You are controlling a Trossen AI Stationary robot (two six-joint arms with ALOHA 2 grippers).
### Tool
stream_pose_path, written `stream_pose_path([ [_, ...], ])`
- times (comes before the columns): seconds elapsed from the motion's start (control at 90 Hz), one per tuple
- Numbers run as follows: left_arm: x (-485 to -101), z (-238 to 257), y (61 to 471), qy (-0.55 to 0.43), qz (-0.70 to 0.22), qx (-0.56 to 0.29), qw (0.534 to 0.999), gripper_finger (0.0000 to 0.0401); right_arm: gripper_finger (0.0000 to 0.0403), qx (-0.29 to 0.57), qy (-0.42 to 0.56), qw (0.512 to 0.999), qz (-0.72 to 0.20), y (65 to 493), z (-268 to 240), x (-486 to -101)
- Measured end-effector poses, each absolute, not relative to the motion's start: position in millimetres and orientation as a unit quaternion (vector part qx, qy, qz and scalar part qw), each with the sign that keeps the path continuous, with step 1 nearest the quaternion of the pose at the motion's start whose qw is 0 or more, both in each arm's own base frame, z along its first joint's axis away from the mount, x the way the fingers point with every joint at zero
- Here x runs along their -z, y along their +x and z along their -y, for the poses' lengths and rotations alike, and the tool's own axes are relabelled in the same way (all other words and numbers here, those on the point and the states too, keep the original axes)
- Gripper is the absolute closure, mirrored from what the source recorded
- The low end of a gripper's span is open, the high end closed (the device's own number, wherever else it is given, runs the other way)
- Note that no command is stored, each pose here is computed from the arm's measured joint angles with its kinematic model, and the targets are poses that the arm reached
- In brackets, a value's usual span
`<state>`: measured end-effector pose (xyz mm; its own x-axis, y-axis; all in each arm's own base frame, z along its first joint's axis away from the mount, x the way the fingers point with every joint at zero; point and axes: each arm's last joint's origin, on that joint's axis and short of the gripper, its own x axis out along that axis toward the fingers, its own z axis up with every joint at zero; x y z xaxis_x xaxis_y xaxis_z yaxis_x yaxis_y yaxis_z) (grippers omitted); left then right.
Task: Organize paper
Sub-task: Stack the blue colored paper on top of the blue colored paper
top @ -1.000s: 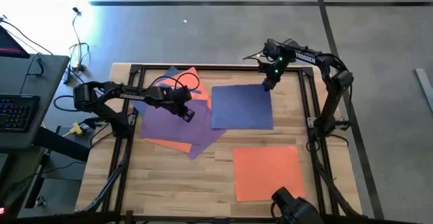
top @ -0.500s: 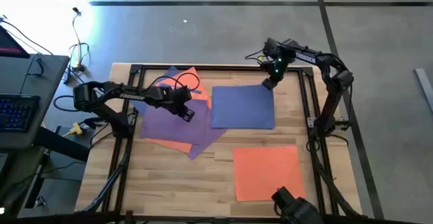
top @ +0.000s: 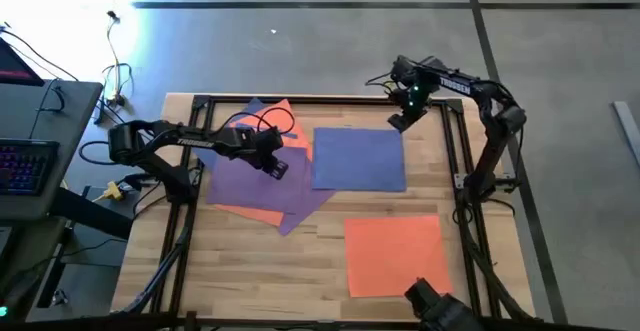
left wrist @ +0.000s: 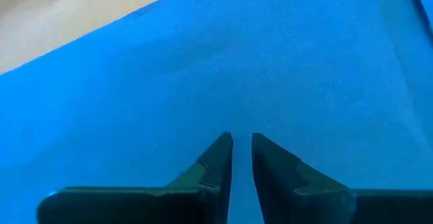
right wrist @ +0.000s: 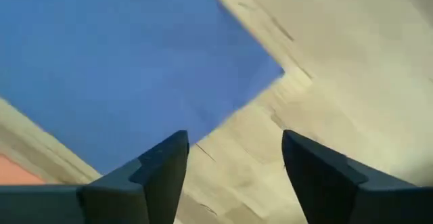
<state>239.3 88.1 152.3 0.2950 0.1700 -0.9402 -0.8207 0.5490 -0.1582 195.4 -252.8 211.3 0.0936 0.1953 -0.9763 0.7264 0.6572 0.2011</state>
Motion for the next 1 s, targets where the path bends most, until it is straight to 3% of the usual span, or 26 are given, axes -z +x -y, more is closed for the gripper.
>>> stream_pose_path([
  [0.122, -176, -88, 252, -0.313, -0.485, -0.349, 0.738, 0.0394, 0.0193, 0.236, 0.37, 0.636, -0.634, 193, 250, -217],
  [0.267, -208, -91, 275, -0.302, -0.425, -0.344, 0.781, 0.0399, 0.0211, 0.25, 0.386, 0.627, -0.629, 183, 233, -204],
  [0.367, -211, -98, 288, -0.299, -0.391, -0.341, 0.801, 0.0401, 0.023, 0.197, 0.405, 0.671, -0.589, 182, 211, -197],
  [0.556, -180, -115, 293, -0.319, -0.43, -0.347, 0.77, 0.0401, 0.0276, 0.077, 0.346, 0.78, -0.516, 218, 162, -196],
  [0.711, -161, -116, 295, -0.339, -0.471, -0.322, 0.748, 0.0401, 0.0312, 0.033, 0.274, 0.83, -0.486, 263, 127, -186],
  [1.0, -177, -107, 283, -0.336, -0.488, -0.318, 0.74, 0.0401, 0.0396, 0.082, 0.256, 0.809, -0.522, 305, 101, -135],
])
